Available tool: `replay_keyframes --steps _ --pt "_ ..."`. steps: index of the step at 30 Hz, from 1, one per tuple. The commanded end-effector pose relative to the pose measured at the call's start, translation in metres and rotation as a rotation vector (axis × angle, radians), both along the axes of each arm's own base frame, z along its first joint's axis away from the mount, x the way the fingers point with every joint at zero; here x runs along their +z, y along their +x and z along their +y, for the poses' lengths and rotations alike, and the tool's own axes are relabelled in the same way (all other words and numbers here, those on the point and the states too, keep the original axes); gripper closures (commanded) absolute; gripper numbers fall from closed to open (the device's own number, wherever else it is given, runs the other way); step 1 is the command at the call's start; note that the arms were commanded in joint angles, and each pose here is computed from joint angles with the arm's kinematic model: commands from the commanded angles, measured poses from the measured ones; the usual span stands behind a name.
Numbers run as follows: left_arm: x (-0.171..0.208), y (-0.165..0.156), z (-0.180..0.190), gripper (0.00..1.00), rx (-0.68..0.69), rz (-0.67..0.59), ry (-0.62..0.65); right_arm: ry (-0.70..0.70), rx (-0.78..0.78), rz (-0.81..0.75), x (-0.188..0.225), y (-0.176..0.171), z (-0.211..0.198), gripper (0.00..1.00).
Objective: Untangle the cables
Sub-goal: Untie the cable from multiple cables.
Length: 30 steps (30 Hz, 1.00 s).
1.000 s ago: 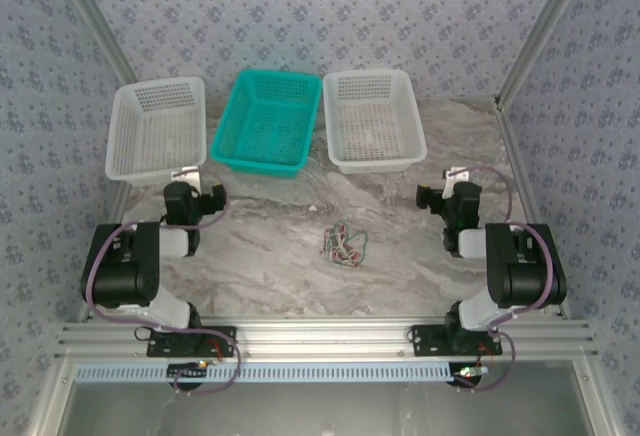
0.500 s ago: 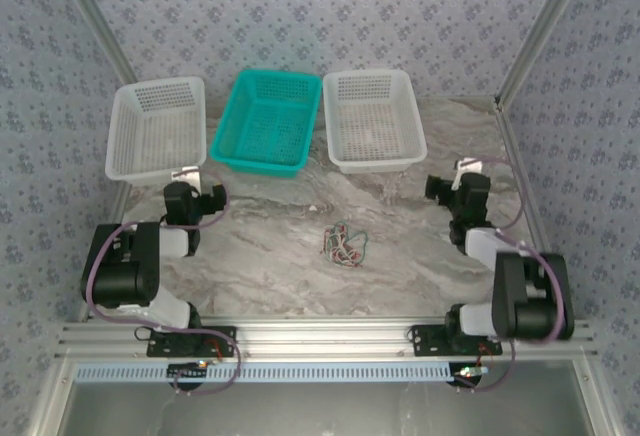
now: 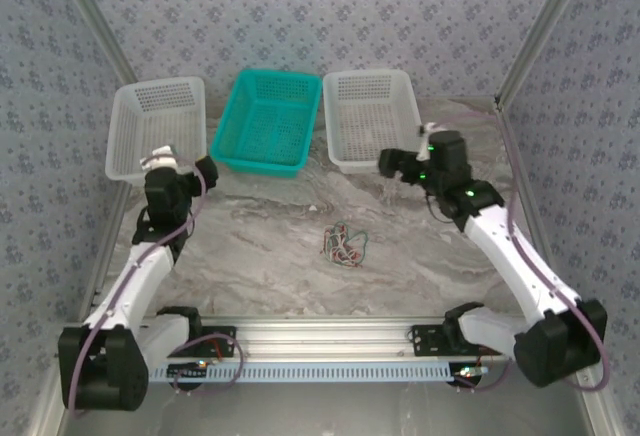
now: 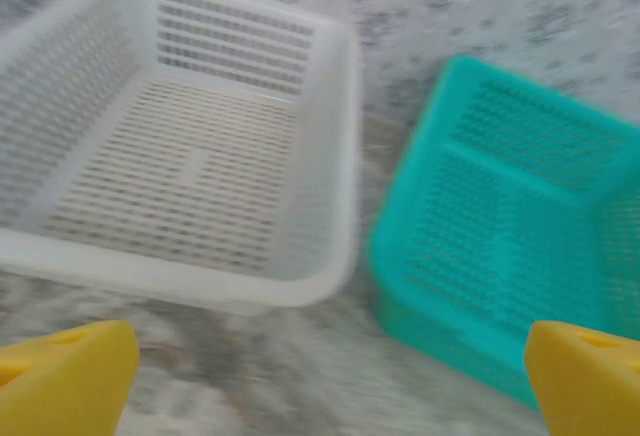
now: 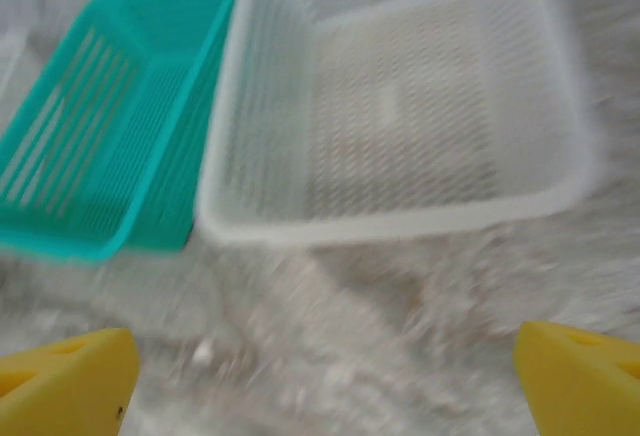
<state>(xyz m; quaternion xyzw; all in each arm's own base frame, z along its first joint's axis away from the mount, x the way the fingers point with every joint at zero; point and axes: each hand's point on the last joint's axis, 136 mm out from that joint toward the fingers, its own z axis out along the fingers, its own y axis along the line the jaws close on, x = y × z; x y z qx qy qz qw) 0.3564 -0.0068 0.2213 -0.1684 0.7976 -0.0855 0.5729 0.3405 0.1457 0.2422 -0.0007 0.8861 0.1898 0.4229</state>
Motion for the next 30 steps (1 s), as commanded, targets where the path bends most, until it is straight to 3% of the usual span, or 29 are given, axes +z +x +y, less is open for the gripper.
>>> replay_keyframes --steps 1,5,8,10,15,23,30 --pt "-0.038 -0.030 -0.067 0.01 -0.171 0.301 -0.320 -0.088 0.203 0.204 -0.041 -0.045 0.044 0.01" --pt "-0.048 -0.051 -0.188 0.03 -0.526 0.431 -0.481 -0.117 0.314 0.322 -0.080 -0.072 0.069 0.03" --pt "-0.063 -0.076 -0.255 0.10 -0.686 0.535 -0.434 -0.090 0.402 0.389 -0.097 -0.091 0.084 0.06" --pt "-0.080 -0.089 -0.282 0.21 -0.733 0.595 -0.398 -0.069 0.456 0.422 -0.107 -0.104 0.095 0.11" --pt "-0.117 -0.103 -0.296 0.53 -0.727 0.655 -0.407 -0.044 0.482 0.485 -0.139 -0.120 0.106 0.25" --pt "-0.142 -0.112 -0.302 0.53 -0.758 0.749 -0.350 -0.044 0.479 0.510 -0.165 -0.116 0.112 0.27" --pt "-0.164 -0.107 -0.314 0.66 -0.726 0.832 -0.379 -0.073 0.473 0.558 -0.190 -0.113 0.111 0.35"
